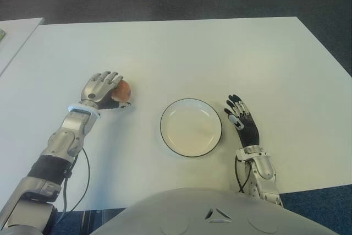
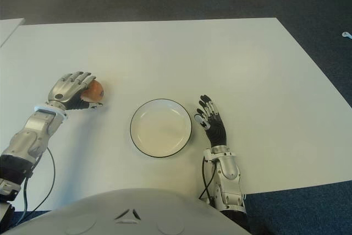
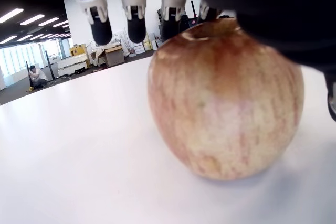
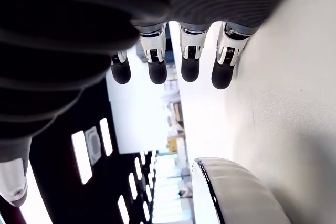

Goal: Put the apples into the plate.

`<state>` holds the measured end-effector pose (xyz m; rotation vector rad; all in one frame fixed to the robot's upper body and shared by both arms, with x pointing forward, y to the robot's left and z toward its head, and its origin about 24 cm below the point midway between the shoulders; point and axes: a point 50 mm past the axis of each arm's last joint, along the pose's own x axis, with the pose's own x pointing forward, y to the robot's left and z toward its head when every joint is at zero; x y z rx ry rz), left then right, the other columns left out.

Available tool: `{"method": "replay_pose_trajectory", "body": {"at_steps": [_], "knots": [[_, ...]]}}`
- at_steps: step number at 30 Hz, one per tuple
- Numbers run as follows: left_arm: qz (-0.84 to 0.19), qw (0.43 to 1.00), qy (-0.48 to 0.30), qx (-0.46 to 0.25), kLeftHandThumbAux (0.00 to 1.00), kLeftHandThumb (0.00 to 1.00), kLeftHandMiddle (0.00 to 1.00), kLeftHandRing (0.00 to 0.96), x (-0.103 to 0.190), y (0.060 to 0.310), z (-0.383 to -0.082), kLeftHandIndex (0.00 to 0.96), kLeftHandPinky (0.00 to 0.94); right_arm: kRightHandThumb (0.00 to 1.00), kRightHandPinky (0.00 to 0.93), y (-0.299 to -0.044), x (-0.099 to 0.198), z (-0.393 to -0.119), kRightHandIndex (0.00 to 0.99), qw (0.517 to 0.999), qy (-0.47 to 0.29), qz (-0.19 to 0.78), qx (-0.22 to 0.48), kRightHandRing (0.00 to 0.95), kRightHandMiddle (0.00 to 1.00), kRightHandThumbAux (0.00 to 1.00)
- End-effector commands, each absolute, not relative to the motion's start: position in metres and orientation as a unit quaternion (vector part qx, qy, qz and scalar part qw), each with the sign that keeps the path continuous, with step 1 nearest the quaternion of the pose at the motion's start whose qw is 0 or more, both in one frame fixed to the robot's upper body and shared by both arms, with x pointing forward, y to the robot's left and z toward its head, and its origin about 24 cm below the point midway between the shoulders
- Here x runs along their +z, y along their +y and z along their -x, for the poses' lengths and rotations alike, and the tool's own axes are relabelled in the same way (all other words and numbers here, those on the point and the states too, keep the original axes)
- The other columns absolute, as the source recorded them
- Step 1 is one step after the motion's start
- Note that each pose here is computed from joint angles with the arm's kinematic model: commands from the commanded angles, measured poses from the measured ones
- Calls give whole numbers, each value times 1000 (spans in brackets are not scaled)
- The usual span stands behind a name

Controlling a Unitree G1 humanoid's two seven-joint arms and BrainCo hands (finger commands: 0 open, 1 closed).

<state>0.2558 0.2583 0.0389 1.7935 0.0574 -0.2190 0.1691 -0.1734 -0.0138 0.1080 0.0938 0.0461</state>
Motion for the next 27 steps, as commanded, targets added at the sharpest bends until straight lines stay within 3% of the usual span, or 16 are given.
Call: {"method": "replay_pose_trajectory", "body": {"at_steps": [1, 27], "knots": [[-787, 608, 35, -100, 317, 299, 0, 0, 33, 262, -256, 0, 0, 119, 0, -178, -33, -156, 0, 992, 107, -59, 15, 0, 0, 540], [-785, 606, 61, -109, 355, 291, 0, 0, 8, 269, -263, 0, 0, 114, 0, -182, -30, -154, 0, 994, 95, -52, 6, 0, 0, 516]]}}
